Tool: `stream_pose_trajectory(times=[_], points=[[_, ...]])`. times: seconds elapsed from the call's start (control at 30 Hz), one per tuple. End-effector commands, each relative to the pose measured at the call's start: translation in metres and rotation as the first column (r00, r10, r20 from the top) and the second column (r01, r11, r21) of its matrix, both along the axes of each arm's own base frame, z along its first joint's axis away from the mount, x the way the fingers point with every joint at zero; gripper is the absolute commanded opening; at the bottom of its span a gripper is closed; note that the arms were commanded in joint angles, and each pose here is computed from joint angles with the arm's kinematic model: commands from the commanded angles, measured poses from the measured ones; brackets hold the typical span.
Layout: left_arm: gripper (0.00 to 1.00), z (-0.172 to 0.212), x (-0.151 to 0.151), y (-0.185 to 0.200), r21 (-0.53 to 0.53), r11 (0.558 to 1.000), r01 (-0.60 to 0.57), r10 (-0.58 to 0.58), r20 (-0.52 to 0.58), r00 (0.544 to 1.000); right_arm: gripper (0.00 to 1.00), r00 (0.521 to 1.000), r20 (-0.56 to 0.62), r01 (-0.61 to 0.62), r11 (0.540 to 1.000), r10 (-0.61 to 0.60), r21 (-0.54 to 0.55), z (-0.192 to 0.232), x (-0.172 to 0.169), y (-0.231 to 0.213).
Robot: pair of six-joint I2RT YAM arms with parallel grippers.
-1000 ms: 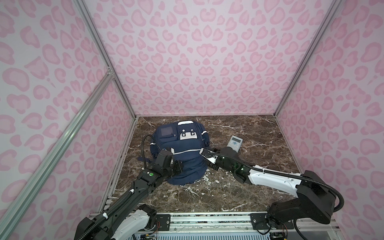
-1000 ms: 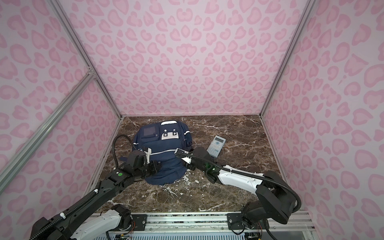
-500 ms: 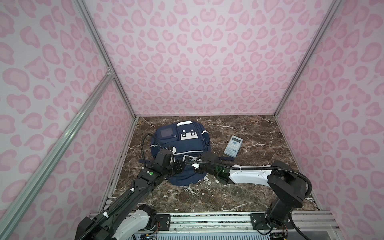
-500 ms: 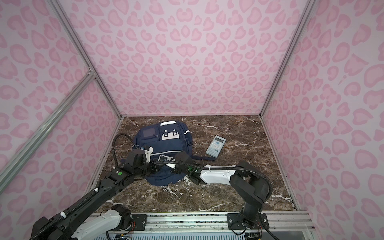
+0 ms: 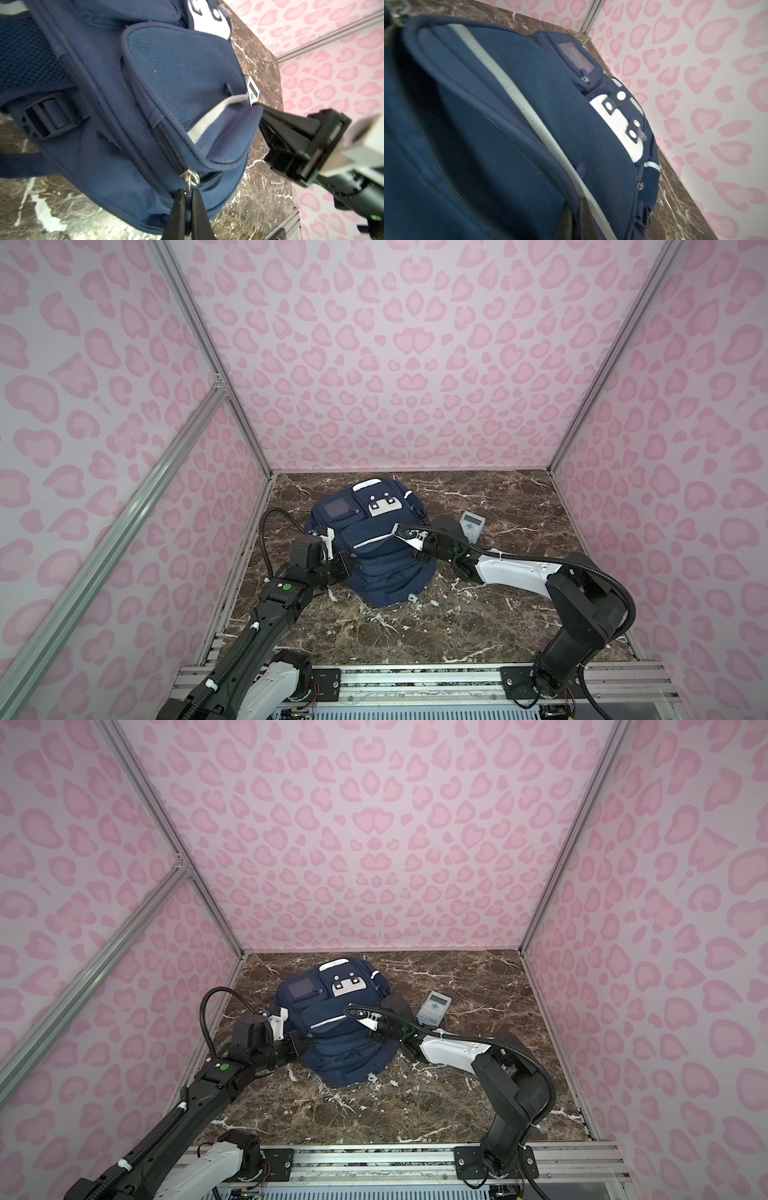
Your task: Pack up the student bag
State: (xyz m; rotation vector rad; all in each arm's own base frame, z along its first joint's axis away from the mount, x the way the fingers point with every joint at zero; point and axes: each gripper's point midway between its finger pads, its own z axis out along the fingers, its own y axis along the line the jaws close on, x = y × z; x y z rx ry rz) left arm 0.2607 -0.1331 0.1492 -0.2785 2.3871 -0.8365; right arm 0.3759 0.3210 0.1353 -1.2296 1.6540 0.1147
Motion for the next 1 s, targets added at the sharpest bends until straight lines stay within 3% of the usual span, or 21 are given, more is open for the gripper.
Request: stream_pose_trajectory(times=[0.0,0.17,0.33,0.47,0.6,0.67,0.73,0.8,0.87,0.97], points=[[0.03,-0.009,-0.012,-0.004,0.025,1.0,-0.008,0.01,-0.045,0.999,0.35,0.984,0.002,0.178,0.983,-0.178,-0.046,-0.005,0.015,-0.029],[0.03,0.001,-0.018,-0.047,-0.104,0.99,0.094,-0.099,-0.039,0.994,0.45,0.984,-0.032,0.177,0.984,-0.177,0.024,0.012,-0.024,-0.02],[0.03,0.008,-0.018,-0.062,-0.162,0.977,0.137,-0.143,-0.028,0.989,0.52,0.986,-0.165,0.051,0.993,-0.032,0.109,0.008,-0.086,-0.003],[0.03,0.012,-0.02,-0.068,-0.184,0.971,0.153,-0.161,-0.027,0.987,0.55,0.991,-0.125,-0.029,0.986,0.05,0.163,0.015,-0.123,0.029],[0.03,0.016,-0.022,-0.074,-0.211,0.963,0.168,-0.176,-0.021,0.984,0.56,0.993,-0.098,-0.044,0.967,0.071,0.253,0.02,-0.125,0.057],[0.03,0.017,-0.023,-0.075,-0.211,0.963,0.168,-0.176,-0.021,0.984,0.6,0.99,-0.113,-0.049,0.96,0.083,0.275,0.016,-0.121,0.07],[0.03,0.017,-0.024,-0.076,-0.217,0.961,0.172,-0.181,-0.026,0.983,0.72,0.989,-0.118,-0.048,0.959,0.084,0.281,0.009,-0.116,0.079],[0.03,0.017,-0.025,-0.078,-0.229,0.957,0.178,-0.19,-0.031,0.981,0.74,0.993,-0.106,-0.02,0.965,0.05,0.261,0.0,-0.107,0.081],[0.03,0.016,-0.026,-0.077,-0.225,0.959,0.175,-0.188,-0.035,0.982,0.65,0.996,-0.091,0.036,0.972,-0.016,0.231,-0.008,-0.099,0.074],[0.03,0.016,-0.026,-0.075,-0.206,0.963,0.172,-0.183,-0.035,0.983,0.26,0.995,-0.06,0.086,0.98,-0.076,0.177,-0.017,-0.094,0.057]])
